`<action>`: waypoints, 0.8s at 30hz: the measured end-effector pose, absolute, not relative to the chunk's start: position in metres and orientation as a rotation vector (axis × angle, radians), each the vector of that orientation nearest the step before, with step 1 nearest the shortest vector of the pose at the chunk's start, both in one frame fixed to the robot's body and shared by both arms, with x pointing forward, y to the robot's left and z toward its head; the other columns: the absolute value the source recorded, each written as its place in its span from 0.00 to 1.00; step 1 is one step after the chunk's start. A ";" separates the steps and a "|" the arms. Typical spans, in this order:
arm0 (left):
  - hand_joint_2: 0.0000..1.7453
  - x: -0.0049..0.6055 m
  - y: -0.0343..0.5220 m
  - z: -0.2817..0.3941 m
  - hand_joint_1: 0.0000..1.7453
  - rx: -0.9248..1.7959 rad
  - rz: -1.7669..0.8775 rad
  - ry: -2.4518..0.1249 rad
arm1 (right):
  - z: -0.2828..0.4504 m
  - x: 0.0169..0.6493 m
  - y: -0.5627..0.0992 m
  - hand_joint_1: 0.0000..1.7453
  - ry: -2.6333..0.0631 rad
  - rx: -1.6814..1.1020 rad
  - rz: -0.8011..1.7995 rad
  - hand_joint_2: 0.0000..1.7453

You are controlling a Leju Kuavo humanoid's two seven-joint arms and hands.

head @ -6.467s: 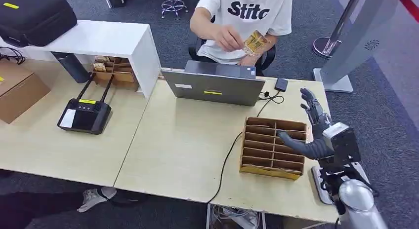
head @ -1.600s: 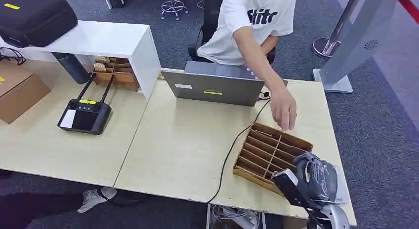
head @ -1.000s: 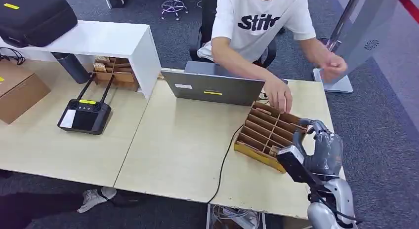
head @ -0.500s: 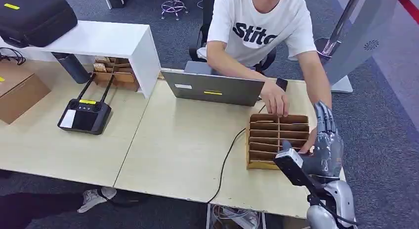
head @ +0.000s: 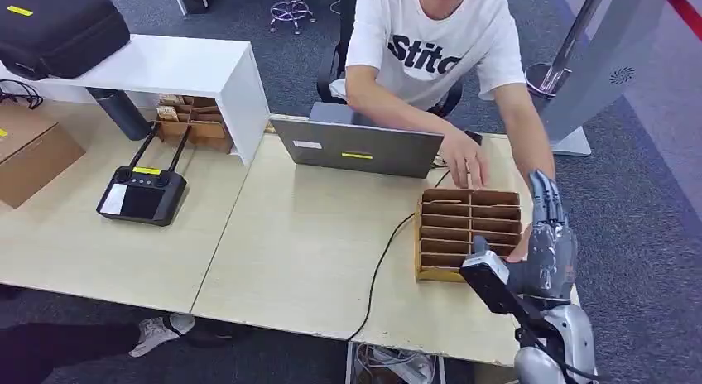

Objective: Pass the card to the sensor for recognition and then transmit it.

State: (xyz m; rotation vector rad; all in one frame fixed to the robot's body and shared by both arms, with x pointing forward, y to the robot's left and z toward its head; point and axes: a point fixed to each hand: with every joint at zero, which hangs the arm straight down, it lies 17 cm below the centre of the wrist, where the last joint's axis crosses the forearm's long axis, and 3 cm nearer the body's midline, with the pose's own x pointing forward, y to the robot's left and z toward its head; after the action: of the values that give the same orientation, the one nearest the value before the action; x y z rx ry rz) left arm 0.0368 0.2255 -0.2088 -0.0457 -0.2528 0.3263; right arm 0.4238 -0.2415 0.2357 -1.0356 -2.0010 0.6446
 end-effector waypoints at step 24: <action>1.00 0.036 0.221 -0.208 0.00 -0.066 0.319 -0.247 | 0.168 0.426 -0.272 0.00 -1.733 -1.339 1.065 1.00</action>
State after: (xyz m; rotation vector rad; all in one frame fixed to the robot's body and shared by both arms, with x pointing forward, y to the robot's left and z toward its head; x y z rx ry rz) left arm 0.0361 0.2205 -0.2083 -0.0660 -0.2468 0.3194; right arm 0.4255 -0.2717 0.1683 -1.3386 -1.7328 1.0651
